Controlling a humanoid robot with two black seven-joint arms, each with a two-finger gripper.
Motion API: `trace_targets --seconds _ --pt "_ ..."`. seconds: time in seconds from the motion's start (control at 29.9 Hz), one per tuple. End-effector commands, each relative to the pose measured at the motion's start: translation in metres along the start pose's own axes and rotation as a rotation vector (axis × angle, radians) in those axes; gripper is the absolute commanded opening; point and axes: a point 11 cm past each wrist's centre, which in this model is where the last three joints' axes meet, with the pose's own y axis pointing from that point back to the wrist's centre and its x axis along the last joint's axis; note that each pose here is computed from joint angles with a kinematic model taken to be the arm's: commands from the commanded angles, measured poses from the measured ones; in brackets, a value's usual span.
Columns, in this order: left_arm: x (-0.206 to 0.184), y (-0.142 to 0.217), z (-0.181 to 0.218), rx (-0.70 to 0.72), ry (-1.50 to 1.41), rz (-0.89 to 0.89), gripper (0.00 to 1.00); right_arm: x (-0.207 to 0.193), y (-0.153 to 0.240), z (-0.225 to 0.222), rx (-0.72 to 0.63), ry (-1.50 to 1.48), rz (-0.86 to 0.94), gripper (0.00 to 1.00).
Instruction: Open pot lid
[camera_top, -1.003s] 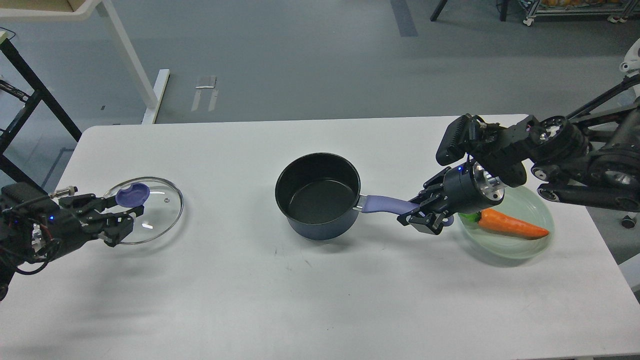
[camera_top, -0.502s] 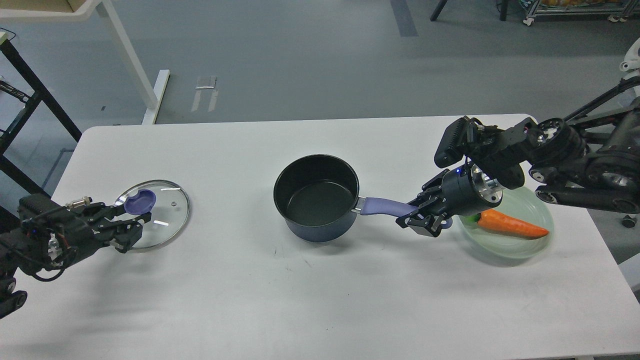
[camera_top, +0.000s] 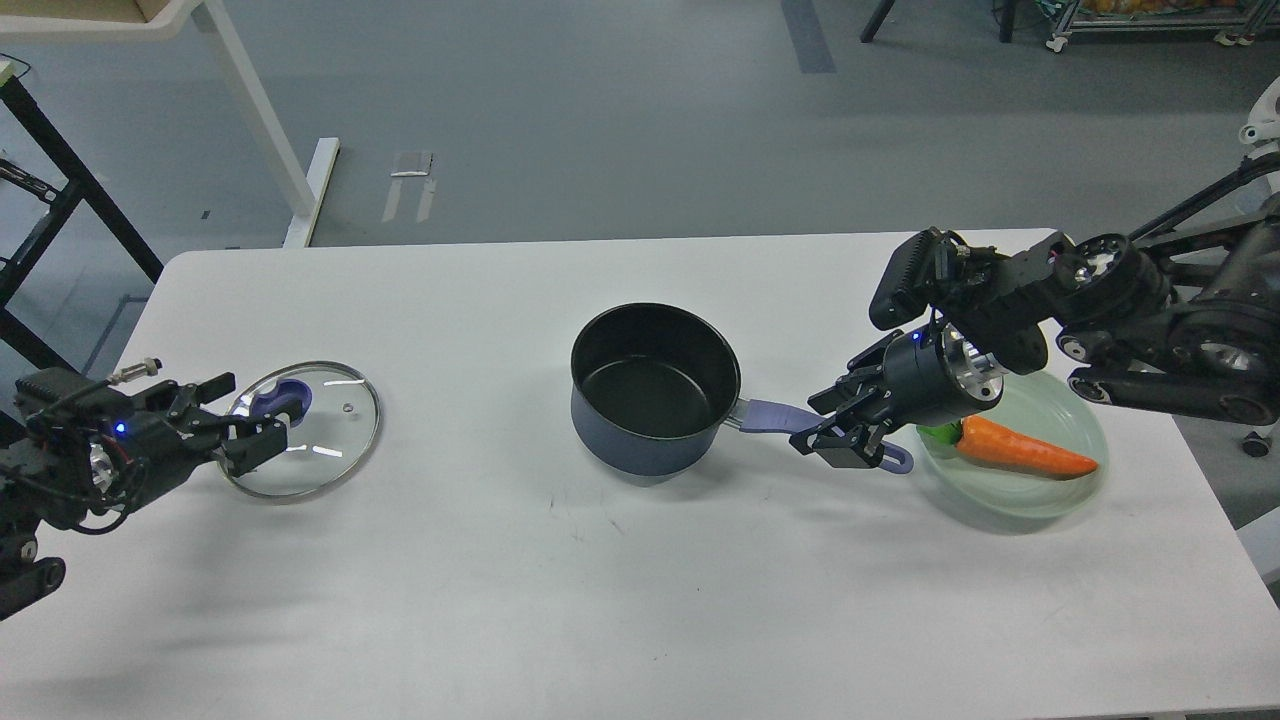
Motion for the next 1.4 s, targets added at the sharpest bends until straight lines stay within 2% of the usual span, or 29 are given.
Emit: trace_targets --seconds 0.0,0.03,0.13,0.27,0.47,0.67,0.87,1.07,1.37 --pt "0.027 -0.006 -0.006 0.041 0.090 0.076 0.99 0.001 0.002 0.002 -0.005 -0.008 0.027 0.85" --pt "0.034 -0.008 -0.007 0.046 0.112 0.092 0.99 0.006 0.003 0.004 -0.008 -0.004 0.053 0.85" --pt "0.058 -0.014 -0.012 0.080 0.249 0.165 0.99 0.022 0.014 0.021 -0.052 -0.042 0.204 0.96" --pt "0.090 -0.019 -0.019 0.120 0.520 0.278 0.99 0.041 0.034 0.045 -0.095 -0.186 0.436 0.98" --pt "0.128 -0.028 -0.019 0.079 0.890 0.369 0.99 0.053 0.077 0.076 -0.110 -0.436 0.790 0.99" --pt "0.145 -0.058 0.016 -0.077 1.299 0.424 0.99 0.047 0.112 0.098 -0.066 -0.722 1.084 1.00" --pt "0.171 -0.086 0.058 -0.242 1.523 0.496 0.99 0.022 0.135 0.130 -0.040 -1.055 1.326 1.00" --pt "0.173 -0.106 0.079 -0.255 1.747 0.475 0.99 -0.003 0.127 0.140 0.041 -1.351 1.462 1.00" --pt "0.177 -0.124 0.107 -0.366 2.002 0.482 0.99 -0.021 0.113 0.156 0.271 -1.777 1.762 1.00"
